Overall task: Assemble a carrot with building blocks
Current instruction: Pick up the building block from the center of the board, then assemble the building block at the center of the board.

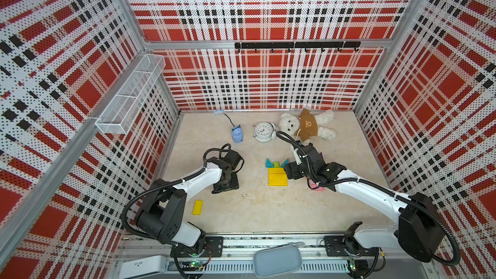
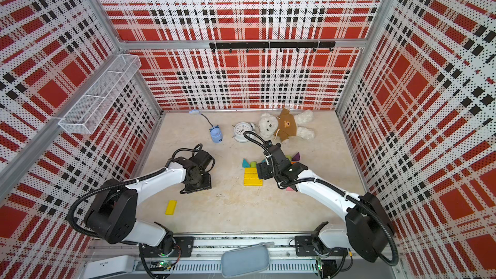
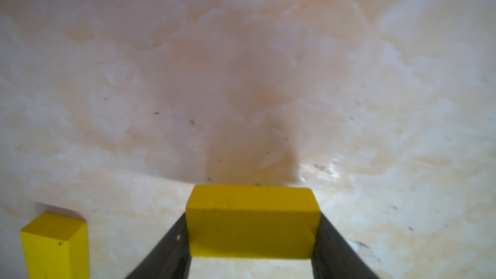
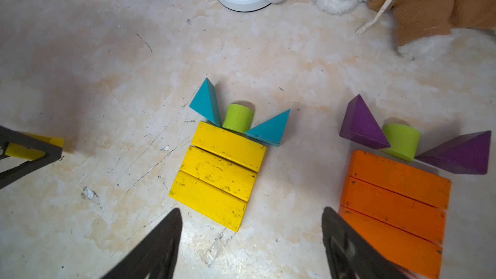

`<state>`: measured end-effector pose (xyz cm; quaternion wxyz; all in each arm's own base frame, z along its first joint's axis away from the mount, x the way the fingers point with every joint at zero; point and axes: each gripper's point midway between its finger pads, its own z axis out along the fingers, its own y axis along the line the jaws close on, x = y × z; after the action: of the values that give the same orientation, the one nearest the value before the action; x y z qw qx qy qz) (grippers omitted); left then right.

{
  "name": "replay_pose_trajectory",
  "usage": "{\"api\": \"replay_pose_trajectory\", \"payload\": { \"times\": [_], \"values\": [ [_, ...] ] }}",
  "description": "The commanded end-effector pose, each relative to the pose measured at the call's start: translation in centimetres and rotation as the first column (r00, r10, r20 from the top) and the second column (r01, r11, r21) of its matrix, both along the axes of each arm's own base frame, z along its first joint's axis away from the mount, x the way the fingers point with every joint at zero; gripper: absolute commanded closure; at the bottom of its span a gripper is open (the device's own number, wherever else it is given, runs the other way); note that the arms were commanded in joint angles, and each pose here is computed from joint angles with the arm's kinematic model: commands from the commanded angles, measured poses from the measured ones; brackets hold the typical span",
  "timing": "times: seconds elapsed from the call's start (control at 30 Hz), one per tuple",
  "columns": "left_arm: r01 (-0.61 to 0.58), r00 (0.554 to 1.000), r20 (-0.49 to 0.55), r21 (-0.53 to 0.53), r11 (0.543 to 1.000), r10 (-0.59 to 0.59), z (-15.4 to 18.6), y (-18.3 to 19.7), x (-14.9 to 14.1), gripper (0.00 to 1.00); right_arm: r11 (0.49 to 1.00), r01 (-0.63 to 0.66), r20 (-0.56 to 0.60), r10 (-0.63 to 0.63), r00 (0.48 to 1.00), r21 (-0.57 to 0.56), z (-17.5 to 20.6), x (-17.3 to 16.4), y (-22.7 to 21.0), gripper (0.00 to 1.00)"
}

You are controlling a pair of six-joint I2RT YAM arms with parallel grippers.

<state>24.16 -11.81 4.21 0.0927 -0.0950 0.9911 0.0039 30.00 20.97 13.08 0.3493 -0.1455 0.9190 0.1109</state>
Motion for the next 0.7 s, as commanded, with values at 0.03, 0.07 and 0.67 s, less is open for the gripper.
{"api": "replay_pose_trajectory", "payload": {
  "times": [0.03, 0.07, 0.67],
  "values": [
    [0.055, 0.996, 0.078, -0.024, 0.998, -0.052, 2.6, -4.7, 0.3, 0.38, 0.995, 0.101, 0.046, -0.100, 0.994, -0.015, 0.7, 1.0, -1.8, 0.17],
    [0.076, 0.993, 0.090, -0.026, 0.997, -0.074, 3.0, -6.1, 0.2, 0.38, 0.992, 0.125, 0.050, -0.124, 0.991, -0.012, 0.8, 1.2, -2.4, 0.17],
    [0.277, 0.958, 0.107, -0.112, 0.954, -0.266, 0.6, -23.9, -2.5, 0.38, 0.962, 0.269, 0.093, -0.272, 0.958, 0.038, 1.9, 1.7, -6.5, 0.18]
  ]
}}
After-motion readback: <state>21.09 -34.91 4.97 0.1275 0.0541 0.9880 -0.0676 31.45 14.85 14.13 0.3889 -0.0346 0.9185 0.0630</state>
